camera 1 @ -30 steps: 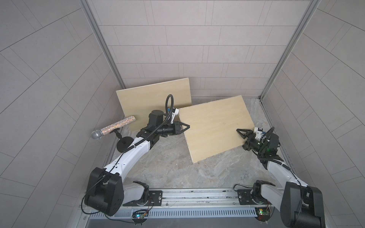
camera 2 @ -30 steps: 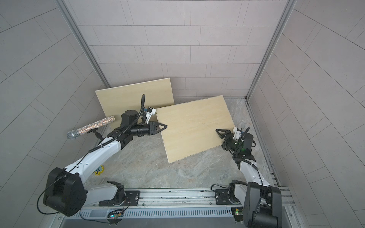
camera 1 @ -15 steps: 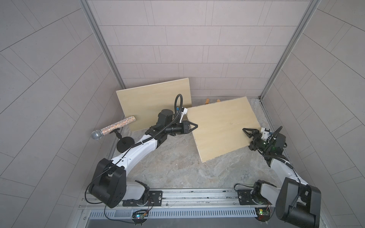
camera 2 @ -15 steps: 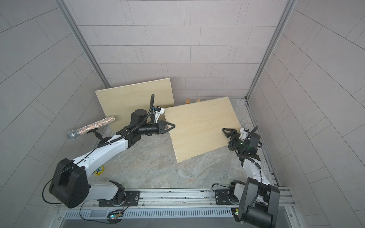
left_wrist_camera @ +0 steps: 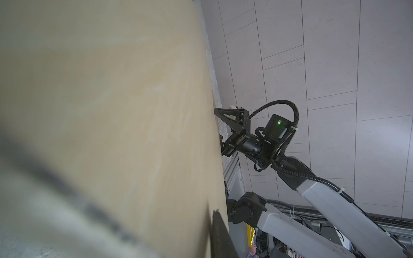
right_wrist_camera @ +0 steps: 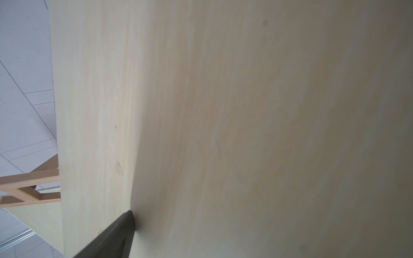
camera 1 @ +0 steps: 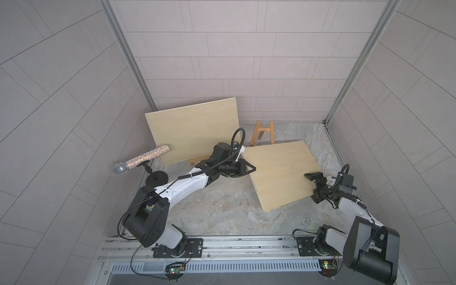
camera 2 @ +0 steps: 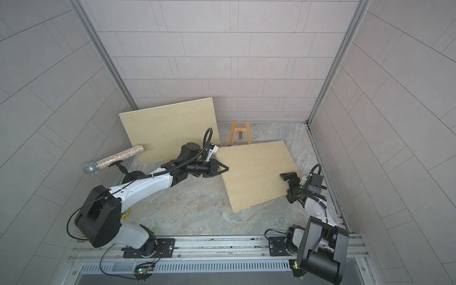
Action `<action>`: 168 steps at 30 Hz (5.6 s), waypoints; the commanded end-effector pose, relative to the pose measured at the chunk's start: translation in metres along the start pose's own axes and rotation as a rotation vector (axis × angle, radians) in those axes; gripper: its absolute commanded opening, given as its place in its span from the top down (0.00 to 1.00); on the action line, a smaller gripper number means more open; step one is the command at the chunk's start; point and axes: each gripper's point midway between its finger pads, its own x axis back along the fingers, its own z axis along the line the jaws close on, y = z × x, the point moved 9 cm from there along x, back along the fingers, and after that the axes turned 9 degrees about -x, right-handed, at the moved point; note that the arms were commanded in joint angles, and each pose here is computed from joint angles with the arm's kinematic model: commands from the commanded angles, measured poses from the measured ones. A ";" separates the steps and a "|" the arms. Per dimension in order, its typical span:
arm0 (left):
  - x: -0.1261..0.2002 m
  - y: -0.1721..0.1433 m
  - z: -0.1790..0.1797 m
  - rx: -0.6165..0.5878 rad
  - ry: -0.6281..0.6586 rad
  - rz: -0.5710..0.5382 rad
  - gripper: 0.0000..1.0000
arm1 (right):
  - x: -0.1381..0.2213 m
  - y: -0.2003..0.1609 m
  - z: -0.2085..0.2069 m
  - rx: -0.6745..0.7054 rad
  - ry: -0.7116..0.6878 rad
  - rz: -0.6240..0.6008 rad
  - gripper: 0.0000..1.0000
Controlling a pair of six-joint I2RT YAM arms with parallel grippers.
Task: Disassemble the easel
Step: Place the drawing board at the corner of the board.
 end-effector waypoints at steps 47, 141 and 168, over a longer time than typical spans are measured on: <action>-0.092 -0.006 0.004 -0.182 -0.028 0.178 1.00 | 0.080 -0.065 0.055 0.365 -0.323 0.121 0.00; -0.141 -0.092 0.125 -0.039 0.323 0.485 0.75 | -0.008 0.013 0.142 0.691 -0.402 -0.044 0.01; -0.130 -0.077 0.113 -0.072 0.365 0.425 0.37 | -0.118 0.083 0.129 0.781 -0.639 0.056 0.02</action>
